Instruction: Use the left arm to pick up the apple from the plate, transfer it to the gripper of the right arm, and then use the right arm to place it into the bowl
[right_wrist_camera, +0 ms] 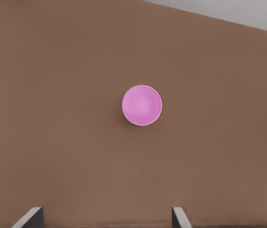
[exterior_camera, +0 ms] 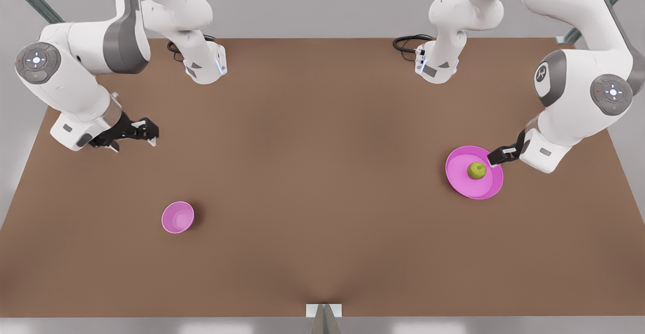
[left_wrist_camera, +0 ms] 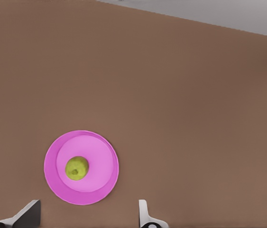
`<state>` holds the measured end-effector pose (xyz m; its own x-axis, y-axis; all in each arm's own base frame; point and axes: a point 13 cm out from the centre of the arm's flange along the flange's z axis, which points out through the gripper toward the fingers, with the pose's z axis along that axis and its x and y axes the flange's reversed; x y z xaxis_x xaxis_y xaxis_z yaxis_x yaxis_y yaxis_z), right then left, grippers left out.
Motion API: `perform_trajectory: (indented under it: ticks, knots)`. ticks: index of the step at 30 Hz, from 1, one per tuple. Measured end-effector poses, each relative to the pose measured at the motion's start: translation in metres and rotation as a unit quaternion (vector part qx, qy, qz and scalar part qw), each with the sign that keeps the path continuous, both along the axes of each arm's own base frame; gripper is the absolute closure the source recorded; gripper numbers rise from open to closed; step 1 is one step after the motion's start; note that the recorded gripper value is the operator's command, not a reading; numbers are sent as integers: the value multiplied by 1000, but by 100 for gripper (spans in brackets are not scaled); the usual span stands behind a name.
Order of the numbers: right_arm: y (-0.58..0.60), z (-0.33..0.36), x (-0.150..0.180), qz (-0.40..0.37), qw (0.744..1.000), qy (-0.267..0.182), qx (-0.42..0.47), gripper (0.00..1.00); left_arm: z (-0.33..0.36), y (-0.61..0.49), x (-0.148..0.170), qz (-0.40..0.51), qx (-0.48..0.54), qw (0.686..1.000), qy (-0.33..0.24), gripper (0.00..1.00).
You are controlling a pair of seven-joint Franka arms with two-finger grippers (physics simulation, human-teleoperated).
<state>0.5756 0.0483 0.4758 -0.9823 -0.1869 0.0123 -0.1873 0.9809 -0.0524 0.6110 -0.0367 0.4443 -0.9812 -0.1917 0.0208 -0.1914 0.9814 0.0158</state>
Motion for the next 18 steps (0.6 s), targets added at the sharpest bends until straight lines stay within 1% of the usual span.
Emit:
perform_trajectory:
  ticks: [2,3,6,8,10,13,18]
  knots:
    - [-19,-4,-5,-24,1000,2,0,0,-8,1,0,-17,0,1000,6,0]
    - [-29,-4,-4,-36,999,1,0,0,-32,9,-7,-18,2,1000,25,0]
    - [-54,-2,-2,-68,998,-3,0,0,-146,63,-54,16,-2,995,98,0]
    - [-63,0,3,-81,997,-7,1,0,-205,92,-83,41,-12,992,116,0]
    - [-62,0,5,-84,996,-9,1,0,-251,104,-107,50,-16,991,119,0]
    - [-46,1,6,-76,997,-11,1,0,-295,116,-124,56,-15,993,102,0]
    - [-26,0,7,-64,998,-11,2,0,-332,120,-125,43,-9,997,70,0]
